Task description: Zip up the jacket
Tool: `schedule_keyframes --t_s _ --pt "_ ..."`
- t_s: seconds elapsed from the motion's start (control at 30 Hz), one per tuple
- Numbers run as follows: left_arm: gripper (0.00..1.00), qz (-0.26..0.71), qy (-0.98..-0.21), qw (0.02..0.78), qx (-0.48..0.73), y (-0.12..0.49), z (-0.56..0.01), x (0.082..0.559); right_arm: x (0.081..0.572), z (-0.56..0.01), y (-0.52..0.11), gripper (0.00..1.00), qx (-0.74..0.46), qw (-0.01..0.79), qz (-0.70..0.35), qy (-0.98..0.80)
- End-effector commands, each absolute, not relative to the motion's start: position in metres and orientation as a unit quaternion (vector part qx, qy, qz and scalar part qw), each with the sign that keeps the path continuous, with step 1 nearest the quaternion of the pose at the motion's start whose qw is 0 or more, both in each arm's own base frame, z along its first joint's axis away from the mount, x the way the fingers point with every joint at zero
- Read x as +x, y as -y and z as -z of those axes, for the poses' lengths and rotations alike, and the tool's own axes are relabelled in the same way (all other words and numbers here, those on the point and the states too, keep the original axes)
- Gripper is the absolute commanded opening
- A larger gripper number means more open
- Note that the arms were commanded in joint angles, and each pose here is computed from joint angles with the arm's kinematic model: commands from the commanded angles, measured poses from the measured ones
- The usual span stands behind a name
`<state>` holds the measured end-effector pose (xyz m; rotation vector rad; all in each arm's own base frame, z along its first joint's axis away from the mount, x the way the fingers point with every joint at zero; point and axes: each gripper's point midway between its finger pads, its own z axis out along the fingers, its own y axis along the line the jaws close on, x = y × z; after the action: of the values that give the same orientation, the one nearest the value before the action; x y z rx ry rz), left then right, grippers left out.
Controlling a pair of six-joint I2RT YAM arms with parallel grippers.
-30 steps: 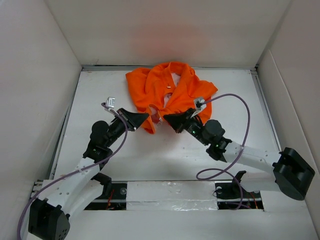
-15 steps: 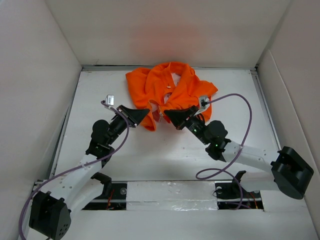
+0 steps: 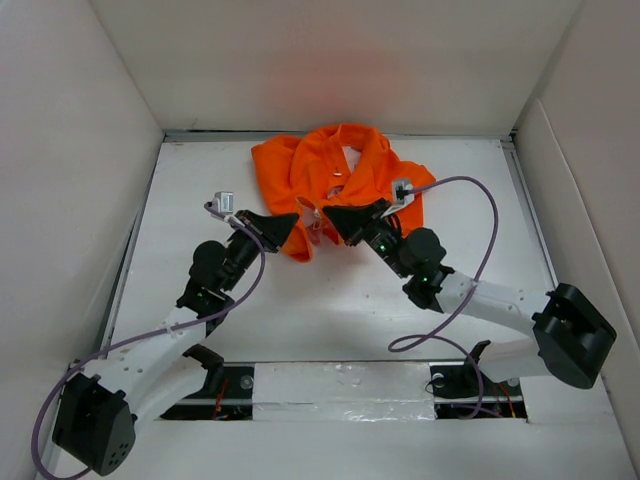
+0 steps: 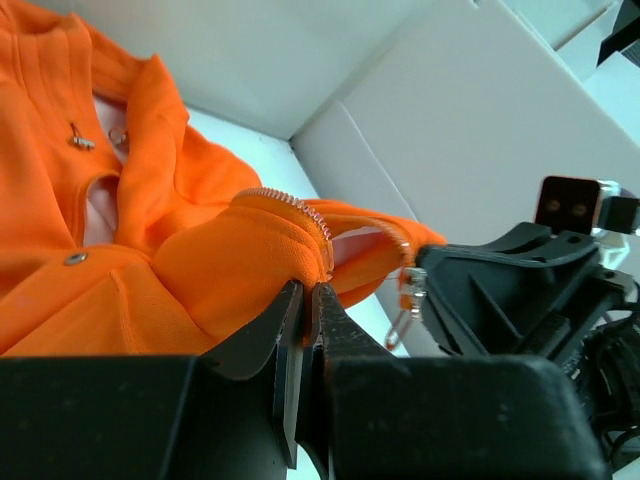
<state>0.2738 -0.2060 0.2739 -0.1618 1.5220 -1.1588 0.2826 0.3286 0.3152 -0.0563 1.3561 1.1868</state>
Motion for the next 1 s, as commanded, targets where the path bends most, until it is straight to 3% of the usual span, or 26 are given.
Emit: schedule_keyframes --t_s 0.0,0.43,0.7,0.97 --pt "0.00 0.507 -0.581 0.635 -0.050 0.201 -0.323 0.274 0.289 -0.348 -0.331 0.00 -0.009 0.630 -0.546 -0.553" --pt "0.00 0.509 -0.514 0.690 -0.011 0.203 -0.361 0.276 0.310 -0.378 -0.325 0.00 0.005 0.654 -0.539 -0.531" --pt "0.00 0.515 -0.493 0.700 0.028 0.207 -0.365 0.264 0.310 -0.369 -0.341 0.00 0.012 0.615 -0.577 -0.538" --pt "0.00 0.527 -0.493 0.692 0.027 0.209 -0.363 0.261 0.305 -0.374 -0.338 0.00 0.009 0.626 -0.579 -0.522"
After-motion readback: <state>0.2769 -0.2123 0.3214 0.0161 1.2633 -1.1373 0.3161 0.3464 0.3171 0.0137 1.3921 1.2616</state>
